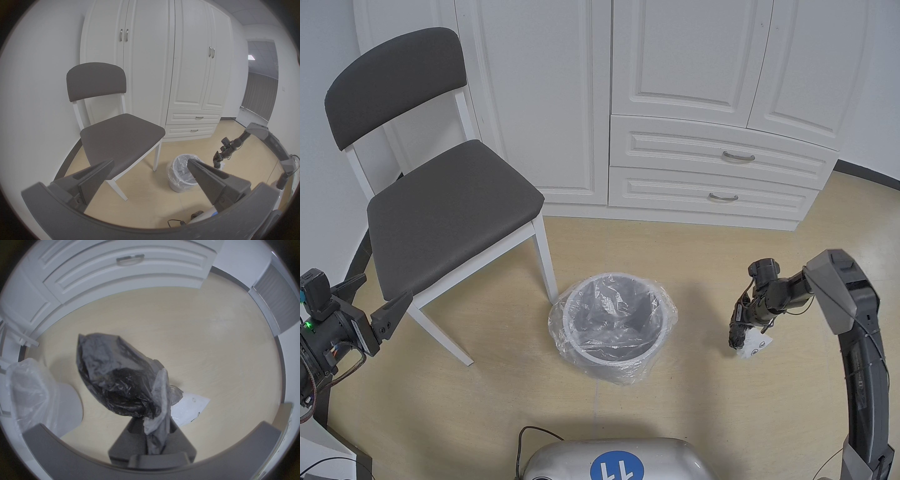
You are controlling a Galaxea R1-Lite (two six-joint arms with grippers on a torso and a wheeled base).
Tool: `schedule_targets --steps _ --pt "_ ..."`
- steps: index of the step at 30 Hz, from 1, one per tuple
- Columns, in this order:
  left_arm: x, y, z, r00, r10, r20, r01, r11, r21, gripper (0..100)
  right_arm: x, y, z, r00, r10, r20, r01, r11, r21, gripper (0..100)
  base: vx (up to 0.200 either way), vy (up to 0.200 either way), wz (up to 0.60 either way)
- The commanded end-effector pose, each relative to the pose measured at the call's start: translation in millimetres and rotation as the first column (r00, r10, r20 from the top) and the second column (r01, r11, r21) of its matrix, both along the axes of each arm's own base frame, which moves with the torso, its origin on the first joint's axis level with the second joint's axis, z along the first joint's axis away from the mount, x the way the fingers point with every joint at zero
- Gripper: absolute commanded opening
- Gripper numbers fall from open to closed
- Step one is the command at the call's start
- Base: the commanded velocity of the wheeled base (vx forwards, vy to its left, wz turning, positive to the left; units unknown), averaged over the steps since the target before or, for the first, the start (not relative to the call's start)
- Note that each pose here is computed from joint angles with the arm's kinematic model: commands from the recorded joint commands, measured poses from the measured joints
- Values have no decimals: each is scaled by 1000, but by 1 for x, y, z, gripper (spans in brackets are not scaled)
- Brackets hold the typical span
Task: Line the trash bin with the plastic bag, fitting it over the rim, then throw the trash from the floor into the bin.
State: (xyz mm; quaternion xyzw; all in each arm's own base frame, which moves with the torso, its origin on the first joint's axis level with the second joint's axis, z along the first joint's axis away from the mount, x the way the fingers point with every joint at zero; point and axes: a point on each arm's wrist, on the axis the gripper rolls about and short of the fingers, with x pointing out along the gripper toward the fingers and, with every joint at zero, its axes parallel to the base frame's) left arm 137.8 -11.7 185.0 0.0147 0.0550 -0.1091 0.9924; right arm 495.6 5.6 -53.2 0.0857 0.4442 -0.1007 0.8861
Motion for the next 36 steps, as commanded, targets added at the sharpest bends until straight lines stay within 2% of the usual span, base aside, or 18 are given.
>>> schedule_targets --steps 1,2,3,5,8,13,14,15,16,20,21,22,23,27,30,31,32,36 --pt "-8 0 7 999 -3 47 3 1000 0 100 -66 0 135 990 107 96 -95 987 -129 0 0 0 0" --pt "-8 0 7 999 -4 50 4 1000 0 100 -78 0 151 987 116 113 -99 984 -148 0 0 0 0" --pt "-8 0 7 999 -4 50 4 1000 0 100 -78 0 151 987 116 113 -99 984 -148 0 0 0 0" --pt "-11 1 10 998 -1 69 1 1000 -1 100 -116 13 197 970 166 178 -133 974 -181 0 0 0 0" --pt "-15 1 13 996 1 90 0 1000 -2 100 -155 28 232 945 218 245 -174 966 -192 0 0 0 0" --pt "-18 0 14 994 -10 106 9 1000 9 100 -208 55 265 894 302 332 -244 948 -206 0 0 0 0" --pt "-18 0 15 994 -12 110 10 1000 10 100 -216 60 272 876 312 369 -248 946 -211 0 0 0 0" --pt "-18 0 15 994 -12 110 10 1000 10 100 -217 60 273 873 311 375 -247 946 -209 0 0 0 0" --pt "-17 0 17 993 -10 117 9 1000 8 100 -226 67 280 842 316 437 -244 946 -213 0 0 0 0" --pt "-20 1 22 989 0 145 0 1000 4 100 -250 85 285 764 332 554 -237 942 -237 0 0 0 0" --pt "-20 1 22 989 0 145 0 1000 4 100 -250 85 285 762 332 556 -238 942 -237 0 0 0 0" --pt "-23 1 22 988 -2 152 1 1000 6 100 -259 92 286 724 332 605 -235 943 -238 0 0 0 0" --pt "-23 1 22 988 -3 152 2 1000 6 100 -262 94 287 714 334 615 -237 942 -236 0 0 0 0" --pt "-25 1 23 987 -8 161 7 1000 7 100 -281 114 292 609 354 710 -293 932 -214 0 0 0 0" --pt "-25 1 23 987 -8 163 7 1000 7 100 -282 124 293 566 353 745 -321 927 -195 0 0 0 0" --pt "-25 1 23 987 -8 163 7 1000 7 100 -282 124 293 566 353 745 -321 927 -195 0 0 0 0" --pt "-25 1 24 986 -9 166 8 1000 7 100 -279 138 289 528 342 777 -350 922 -168 0 0 0 0" --pt "-25 1 24 986 -9 164 9 1000 6 100 -269 163 280 465 288 837 -390 916 -98 0 0 0 0"
